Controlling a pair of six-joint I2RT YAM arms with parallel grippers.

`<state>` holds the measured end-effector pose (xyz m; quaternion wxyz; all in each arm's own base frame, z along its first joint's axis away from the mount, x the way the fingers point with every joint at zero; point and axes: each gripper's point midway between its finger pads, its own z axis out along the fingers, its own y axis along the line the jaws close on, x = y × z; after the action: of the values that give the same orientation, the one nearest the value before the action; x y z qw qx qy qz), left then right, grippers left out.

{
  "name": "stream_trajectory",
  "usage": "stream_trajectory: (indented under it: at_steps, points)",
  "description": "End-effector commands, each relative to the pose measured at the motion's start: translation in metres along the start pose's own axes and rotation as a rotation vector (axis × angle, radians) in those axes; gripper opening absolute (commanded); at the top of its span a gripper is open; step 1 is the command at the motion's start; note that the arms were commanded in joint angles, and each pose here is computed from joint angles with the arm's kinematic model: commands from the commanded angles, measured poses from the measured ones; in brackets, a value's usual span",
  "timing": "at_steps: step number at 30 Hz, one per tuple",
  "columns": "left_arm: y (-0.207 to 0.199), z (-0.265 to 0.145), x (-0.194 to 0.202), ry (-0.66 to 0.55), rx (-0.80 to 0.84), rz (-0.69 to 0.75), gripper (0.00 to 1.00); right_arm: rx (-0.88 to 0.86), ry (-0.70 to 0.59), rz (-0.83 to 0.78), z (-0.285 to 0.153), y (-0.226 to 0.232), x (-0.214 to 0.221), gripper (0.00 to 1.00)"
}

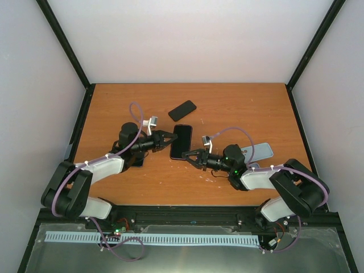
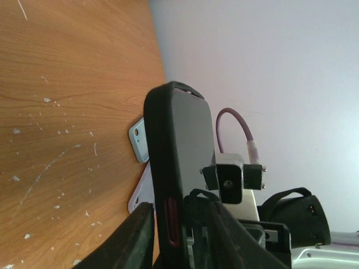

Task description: Put the phone into the phone case

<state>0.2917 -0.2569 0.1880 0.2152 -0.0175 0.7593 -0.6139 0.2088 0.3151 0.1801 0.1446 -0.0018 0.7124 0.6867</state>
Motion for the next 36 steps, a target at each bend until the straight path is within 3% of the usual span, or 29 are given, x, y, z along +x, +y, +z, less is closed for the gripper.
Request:
stream_trajectory:
  at_steps: [1, 7, 13, 15, 21, 23, 30, 34, 36]
  points:
    - [-0.022, -0.004, 0.002, 0.024, 0.052, 0.109, 0.36, -0.069, -0.038, -0.071, 0.001, 0.02, -0.009, 0.03]
    - [-0.025, -0.018, 0.026, 0.081, 0.073, 0.089, 0.6, -0.074, -0.066, -0.114, 0.008, 0.029, -0.021, 0.03]
    - [-0.015, -0.025, 0.041, 0.107, 0.03, 0.059, 0.64, -0.087, -0.077, -0.135, 0.016, 0.035, -0.032, 0.03]
    - [-0.011, -0.025, 0.042, 0.112, 0.014, 0.045, 0.59, -0.087, -0.073, -0.135, 0.019, 0.035, -0.034, 0.03]
    - [-0.006, -0.021, 0.038, 0.118, -0.014, 0.042, 0.26, -0.064, -0.063, -0.118, 0.022, 0.024, -0.034, 0.03]
    - [-0.002, -0.019, 0.034, 0.116, -0.041, 0.054, 0.2, -0.051, -0.061, -0.115, 0.023, 0.018, -0.033, 0.03]
    - [0.007, -0.013, 0.031, 0.124, -0.057, 0.045, 0.12, -0.011, -0.061, -0.089, 0.021, 0.0, -0.035, 0.08]
    - [0.009, -0.01, 0.028, 0.121, -0.062, 0.045, 0.12, 0.008, -0.067, -0.081, 0.016, -0.009, -0.036, 0.19]
    - [0.011, -0.008, 0.026, 0.119, -0.069, 0.042, 0.12, 0.023, -0.074, -0.076, 0.011, -0.013, -0.037, 0.3]
